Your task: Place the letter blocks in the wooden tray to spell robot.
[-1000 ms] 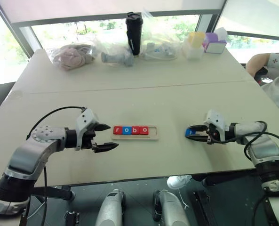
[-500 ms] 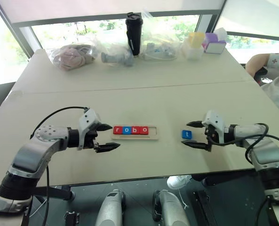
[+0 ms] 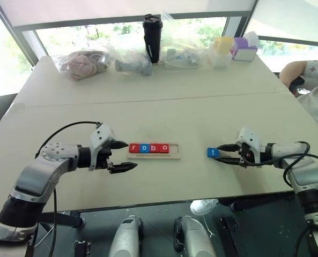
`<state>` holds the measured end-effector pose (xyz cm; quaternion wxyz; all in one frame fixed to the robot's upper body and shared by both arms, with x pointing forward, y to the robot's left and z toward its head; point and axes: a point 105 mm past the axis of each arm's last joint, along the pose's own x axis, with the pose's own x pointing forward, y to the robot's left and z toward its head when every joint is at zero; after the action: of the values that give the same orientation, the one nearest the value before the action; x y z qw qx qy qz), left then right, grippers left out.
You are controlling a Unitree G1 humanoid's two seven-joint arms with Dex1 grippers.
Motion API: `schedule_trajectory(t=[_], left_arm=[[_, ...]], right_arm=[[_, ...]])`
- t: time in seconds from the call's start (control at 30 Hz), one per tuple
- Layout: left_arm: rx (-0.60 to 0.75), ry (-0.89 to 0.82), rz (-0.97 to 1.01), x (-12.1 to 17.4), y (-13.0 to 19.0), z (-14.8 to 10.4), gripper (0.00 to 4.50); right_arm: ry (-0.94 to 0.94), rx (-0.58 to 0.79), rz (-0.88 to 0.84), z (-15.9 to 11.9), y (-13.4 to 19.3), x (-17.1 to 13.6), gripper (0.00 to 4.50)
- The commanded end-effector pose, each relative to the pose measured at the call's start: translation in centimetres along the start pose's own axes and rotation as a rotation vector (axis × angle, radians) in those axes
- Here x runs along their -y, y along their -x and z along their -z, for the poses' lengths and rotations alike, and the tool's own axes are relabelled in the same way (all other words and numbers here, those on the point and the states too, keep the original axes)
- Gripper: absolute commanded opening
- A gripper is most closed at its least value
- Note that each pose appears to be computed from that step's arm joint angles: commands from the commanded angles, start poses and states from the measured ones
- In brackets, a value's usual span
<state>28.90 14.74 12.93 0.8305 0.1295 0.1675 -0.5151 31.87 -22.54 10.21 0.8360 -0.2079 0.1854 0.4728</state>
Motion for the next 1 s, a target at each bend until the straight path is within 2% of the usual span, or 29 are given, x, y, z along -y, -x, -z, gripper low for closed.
schedule_trajectory(t=[0.03, 0.2, 0.33, 0.47, 0.6, 0.8, 1.0], left_arm=[[0.024, -0.035, 0.0, 0.0, 0.1, -0.9, 4.5], [0.017, -0.035, 0.0, 0.0, 0.3, -0.8, 4.5], [0.023, -0.042, -0.004, -0.3, 0.5, -1.3, 4.5], [0.027, -0.045, -0.002, -0.3, 0.2, -1.3, 4.5], [0.033, -0.042, 0.006, -0.1, -0.1, -1.3, 4.5], [0.04, -0.037, -0.005, 0.1, 0.1, -1.3, 4.5], [0.044, -0.028, -0.018, 0.3, 0.2, -1.1, 4.5]], right_arm=[[0.031, 0.021, 0.012, -1.0, 0.3, 0.5, 1.18], [0.047, 0.035, 0.011, -1.7, 0.0, 0.5, 1.18], [0.124, 0.069, -0.034, -4.6, -0.4, -0.5, 1.18], [0.196, 0.046, -0.076, -6.1, -2.2, -1.4, 1.18], [0.214, 0.081, -0.109, -8.0, -4.4, -1.8, 1.18], [0.268, 0.009, -0.145, -7.9, -7.3, -2.3, 1.18], [0.281, -0.029, -0.158, -7.3, -8.1, -2.2, 1.18]])
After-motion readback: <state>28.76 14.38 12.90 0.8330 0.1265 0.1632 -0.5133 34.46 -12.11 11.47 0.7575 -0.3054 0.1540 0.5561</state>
